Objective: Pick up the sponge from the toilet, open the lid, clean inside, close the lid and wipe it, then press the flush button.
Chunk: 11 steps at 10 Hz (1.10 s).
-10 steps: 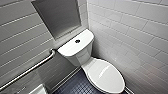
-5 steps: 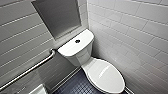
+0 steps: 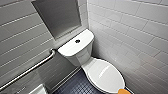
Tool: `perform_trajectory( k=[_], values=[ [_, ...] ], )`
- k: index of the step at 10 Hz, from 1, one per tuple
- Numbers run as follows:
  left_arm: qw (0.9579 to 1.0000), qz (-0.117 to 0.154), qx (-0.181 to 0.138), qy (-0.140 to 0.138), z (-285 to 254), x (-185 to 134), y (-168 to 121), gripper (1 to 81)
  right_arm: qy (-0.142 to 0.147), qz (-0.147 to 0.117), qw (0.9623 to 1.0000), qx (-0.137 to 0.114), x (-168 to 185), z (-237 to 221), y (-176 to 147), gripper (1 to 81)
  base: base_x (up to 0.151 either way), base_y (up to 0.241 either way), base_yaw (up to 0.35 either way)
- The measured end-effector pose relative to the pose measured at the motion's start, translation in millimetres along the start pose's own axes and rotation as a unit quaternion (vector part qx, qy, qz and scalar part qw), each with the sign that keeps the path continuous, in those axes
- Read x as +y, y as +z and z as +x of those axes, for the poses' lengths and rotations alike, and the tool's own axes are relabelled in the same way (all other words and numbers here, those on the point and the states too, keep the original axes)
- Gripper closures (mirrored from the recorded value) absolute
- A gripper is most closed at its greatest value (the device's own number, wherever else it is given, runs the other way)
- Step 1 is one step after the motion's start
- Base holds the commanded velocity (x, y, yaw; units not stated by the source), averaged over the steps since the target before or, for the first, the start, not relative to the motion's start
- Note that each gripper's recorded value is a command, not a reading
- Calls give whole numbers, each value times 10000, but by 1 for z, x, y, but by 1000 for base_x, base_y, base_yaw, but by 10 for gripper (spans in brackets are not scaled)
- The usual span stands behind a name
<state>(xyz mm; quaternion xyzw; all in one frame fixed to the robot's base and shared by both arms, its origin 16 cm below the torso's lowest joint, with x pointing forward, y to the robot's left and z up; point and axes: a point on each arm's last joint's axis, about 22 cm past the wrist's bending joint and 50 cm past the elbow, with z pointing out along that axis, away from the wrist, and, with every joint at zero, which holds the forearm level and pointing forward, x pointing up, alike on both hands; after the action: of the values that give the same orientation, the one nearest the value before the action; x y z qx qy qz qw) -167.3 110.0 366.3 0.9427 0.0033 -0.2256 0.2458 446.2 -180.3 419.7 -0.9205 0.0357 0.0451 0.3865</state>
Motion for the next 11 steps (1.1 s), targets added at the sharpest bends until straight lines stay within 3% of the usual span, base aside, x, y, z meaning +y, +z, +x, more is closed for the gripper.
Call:
perform_trajectory(
  k=[2, 5, 8, 10, 11],
  values=[
    [10000, 5, 20, 23, 3, -1, 0, 10, -635, 40, 9979, -89, -50, 58, 12, 811, 0, 0, 0],
    [10000, -5, 38, 24, 4, -1, 0, 10, -1367, 47, 9904, -205, -123, 120, 53, 811, 0, 0, 0],
    [10000, -6, 55, 30, 6, -1, 0, 10, -1584, -9, 9862, -474, -167, 124, 127, 811, 0, 0, 0],
    [10000, -11, 56, 29, 6, -1, 0, 10, -1550, -118, 9869, -429, -181, 133, 164, 811, 0, 0, 0],
    [10000, -17, 56, 29, 7, 1, 0, 10, -1438, -266, 9887, -319, -169, 142, 175, 811, 0, 0, 0]
  ],
)
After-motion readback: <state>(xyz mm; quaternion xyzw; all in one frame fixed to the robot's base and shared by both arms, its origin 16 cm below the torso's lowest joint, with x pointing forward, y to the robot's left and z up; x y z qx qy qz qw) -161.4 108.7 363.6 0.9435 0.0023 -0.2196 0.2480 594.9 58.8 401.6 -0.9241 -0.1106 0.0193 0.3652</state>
